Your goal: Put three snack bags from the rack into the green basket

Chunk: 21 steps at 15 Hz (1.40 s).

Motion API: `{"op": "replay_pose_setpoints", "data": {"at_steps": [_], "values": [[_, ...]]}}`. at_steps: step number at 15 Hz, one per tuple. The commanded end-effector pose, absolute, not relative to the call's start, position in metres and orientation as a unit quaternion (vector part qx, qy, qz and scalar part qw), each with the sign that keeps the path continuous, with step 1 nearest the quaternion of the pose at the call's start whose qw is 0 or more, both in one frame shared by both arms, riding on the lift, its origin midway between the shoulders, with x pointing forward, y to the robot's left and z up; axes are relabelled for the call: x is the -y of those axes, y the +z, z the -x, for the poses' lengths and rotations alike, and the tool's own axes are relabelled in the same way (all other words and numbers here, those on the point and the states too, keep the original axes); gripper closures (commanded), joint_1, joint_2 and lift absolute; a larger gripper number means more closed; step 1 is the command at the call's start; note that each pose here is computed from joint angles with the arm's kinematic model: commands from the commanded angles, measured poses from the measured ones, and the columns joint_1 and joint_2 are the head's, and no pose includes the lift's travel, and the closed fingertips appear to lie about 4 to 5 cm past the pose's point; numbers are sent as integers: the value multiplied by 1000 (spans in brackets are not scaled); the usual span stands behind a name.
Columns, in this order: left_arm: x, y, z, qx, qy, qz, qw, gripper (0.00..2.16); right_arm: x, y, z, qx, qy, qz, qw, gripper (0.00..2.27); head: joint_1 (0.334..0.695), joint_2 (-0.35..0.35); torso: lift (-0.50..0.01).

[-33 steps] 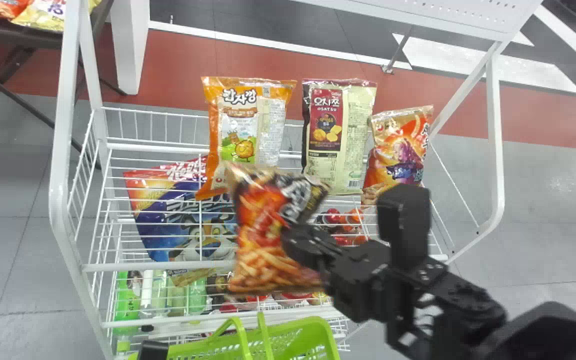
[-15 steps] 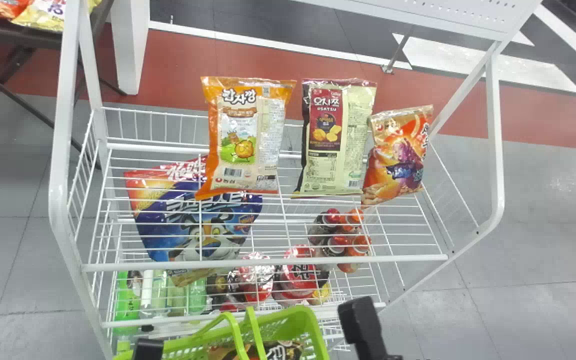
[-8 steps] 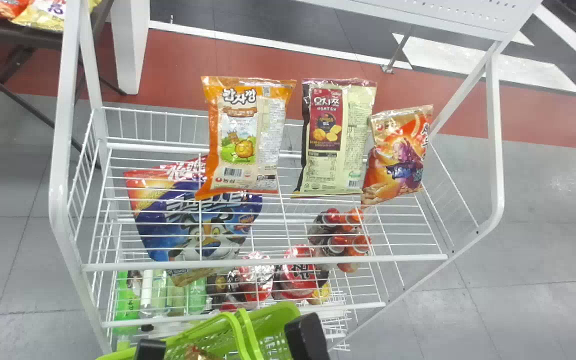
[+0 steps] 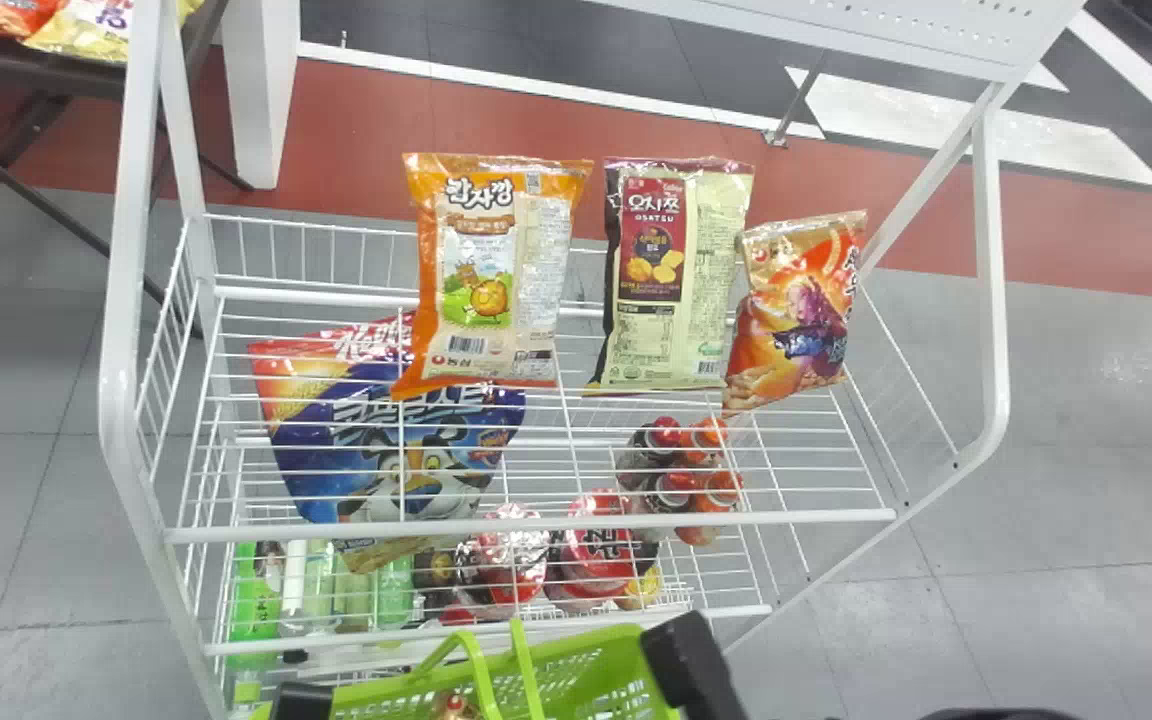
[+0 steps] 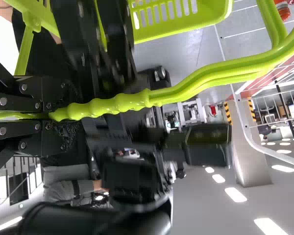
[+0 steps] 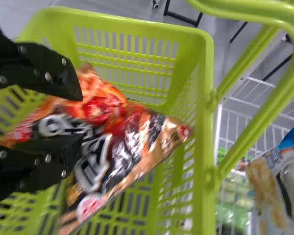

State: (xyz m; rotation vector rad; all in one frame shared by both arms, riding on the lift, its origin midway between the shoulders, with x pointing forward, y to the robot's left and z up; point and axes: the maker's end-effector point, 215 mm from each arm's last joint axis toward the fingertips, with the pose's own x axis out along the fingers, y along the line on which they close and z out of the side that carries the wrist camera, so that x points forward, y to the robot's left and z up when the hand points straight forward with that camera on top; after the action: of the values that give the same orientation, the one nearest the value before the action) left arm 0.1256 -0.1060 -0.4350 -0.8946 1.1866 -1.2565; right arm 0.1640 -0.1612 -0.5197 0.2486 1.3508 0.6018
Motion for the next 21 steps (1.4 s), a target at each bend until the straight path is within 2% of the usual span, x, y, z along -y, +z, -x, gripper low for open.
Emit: {"op": "replay_pose_setpoints", "data": {"at_steps": [1, 4, 7, 9, 14, 21], "values": [[107, -434, -126, -503, -534, 380, 563, 1274, 191, -499, -180, -600, 244, -105, 754, 53, 695, -350, 0], [107, -434, -126, -503, -534, 381, 563, 1274, 214, -478, -215, -554, 223, -100, 796, 70, 695, -350, 0], [107, -434, -126, -503, -535, 381, 562, 1274, 221, -435, -298, -424, 226, -76, 874, 80, 695, -350, 0], [110, -434, -123, -505, -536, 380, 560, 1274, 206, -408, -342, -351, 239, -72, 902, 80, 695, -350, 0], [111, -434, -120, -508, -538, 376, 558, 1274, 157, -366, -440, -202, 243, -42, 948, 87, 695, -350, 0], [116, -434, -114, -528, -543, 360, 545, 1274, 135, -346, -519, -77, 161, -2, 984, 97, 695, -350, 0]]}}
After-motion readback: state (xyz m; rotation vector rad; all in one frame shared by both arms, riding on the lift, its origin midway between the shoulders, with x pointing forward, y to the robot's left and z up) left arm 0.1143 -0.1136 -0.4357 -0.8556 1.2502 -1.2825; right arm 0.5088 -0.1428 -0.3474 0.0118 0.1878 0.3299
